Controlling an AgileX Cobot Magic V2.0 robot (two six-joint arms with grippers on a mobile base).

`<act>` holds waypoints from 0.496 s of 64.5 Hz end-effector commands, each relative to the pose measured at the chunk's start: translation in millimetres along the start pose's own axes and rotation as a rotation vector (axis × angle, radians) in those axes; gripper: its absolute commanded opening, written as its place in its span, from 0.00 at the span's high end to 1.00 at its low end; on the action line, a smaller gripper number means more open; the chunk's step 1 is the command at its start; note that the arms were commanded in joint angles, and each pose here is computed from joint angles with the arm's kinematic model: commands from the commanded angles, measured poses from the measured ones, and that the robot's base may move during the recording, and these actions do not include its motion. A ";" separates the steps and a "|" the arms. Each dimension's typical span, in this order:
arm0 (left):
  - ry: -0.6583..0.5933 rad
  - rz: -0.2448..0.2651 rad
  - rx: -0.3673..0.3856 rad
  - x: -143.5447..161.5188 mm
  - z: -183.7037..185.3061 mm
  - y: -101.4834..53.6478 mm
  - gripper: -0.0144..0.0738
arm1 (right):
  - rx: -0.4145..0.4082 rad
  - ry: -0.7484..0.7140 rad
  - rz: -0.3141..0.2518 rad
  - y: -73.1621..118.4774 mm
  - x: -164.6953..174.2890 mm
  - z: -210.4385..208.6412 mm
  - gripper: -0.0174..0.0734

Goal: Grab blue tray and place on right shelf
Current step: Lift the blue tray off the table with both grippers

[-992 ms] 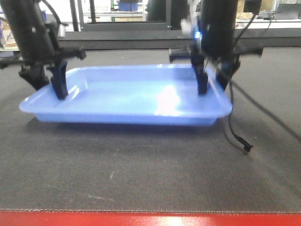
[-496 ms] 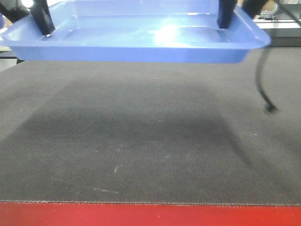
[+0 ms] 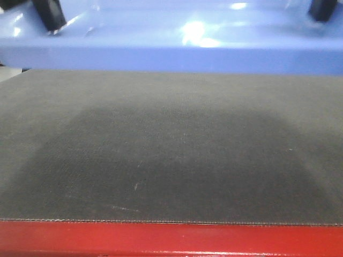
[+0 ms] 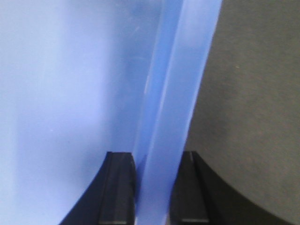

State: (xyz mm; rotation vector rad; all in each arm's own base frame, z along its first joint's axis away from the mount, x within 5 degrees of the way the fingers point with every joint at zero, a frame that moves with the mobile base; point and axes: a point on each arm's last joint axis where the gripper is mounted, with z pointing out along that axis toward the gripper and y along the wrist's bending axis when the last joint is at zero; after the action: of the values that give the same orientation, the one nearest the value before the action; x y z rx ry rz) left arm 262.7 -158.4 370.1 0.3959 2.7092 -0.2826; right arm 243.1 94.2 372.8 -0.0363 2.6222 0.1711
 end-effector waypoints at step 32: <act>-0.031 0.026 -0.002 25.2 -49.7 -11.0 0.89 | -0.014 -0.160 -0.064 -7.9 13.0 -57.8 0.75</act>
State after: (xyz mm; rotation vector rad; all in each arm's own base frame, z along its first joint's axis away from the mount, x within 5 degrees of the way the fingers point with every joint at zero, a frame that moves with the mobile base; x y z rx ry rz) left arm 234.9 -160.6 394.3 0.3832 2.6440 -0.3364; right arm 208.1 82.9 399.8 -0.0590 2.5550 0.1792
